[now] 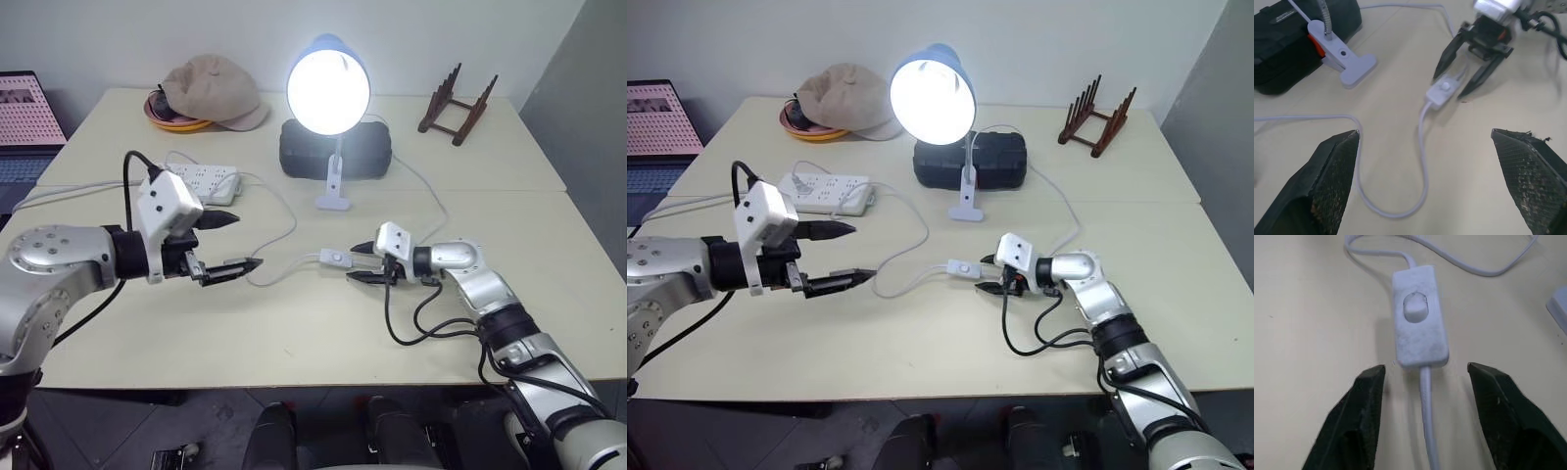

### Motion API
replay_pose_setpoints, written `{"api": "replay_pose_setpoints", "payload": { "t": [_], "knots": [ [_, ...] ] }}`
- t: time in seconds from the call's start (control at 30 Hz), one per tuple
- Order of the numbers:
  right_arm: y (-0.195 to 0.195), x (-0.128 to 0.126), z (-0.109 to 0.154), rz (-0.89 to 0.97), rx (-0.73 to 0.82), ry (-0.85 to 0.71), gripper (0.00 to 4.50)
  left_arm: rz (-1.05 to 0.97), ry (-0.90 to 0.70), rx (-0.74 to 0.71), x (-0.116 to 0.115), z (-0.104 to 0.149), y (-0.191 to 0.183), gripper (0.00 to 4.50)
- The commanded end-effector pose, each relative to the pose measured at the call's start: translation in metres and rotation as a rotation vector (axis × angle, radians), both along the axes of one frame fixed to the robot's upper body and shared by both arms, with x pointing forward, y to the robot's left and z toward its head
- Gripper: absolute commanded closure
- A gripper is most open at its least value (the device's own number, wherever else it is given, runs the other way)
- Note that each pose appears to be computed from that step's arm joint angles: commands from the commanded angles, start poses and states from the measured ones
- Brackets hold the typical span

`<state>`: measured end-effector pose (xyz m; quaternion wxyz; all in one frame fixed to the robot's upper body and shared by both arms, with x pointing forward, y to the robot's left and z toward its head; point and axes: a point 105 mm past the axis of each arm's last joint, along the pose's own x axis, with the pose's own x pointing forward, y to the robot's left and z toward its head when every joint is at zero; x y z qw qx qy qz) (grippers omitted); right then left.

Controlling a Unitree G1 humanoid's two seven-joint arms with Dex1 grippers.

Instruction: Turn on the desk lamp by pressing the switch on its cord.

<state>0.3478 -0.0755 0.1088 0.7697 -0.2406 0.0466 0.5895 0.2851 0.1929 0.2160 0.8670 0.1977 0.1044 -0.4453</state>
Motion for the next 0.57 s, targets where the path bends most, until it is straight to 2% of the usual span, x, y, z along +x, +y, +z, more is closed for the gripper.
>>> {"api": "replay_pose_setpoints", "payload": {
  "t": [0.03, 0.17, 0.33, 0.57],
  "knots": [
    [-0.013, -0.023, 0.05, 0.035, 0.135, 0.015, 0.79, 0.001, -0.015, 0.011, 0.006, 0.008, 0.009, 0.0],
    [-0.031, -0.037, 0.063, 0.022, 0.12, 0.022, 0.02, -0.018, 0.017, 0.008, 0.005, 0.009, 0.013, 0.0],
    [-0.056, -0.051, 0.075, -0.027, 0.088, 0.036, 0.0, -0.011, 0.019, 0.004, 0.01, 0.02, 0.021, 0.0],
    [-0.057, -0.056, 0.077, -0.085, 0.134, 0.068, 0.0, -0.014, 0.032, -0.009, 0.015, 0.019, 0.024, 0.0]
  ]
}}
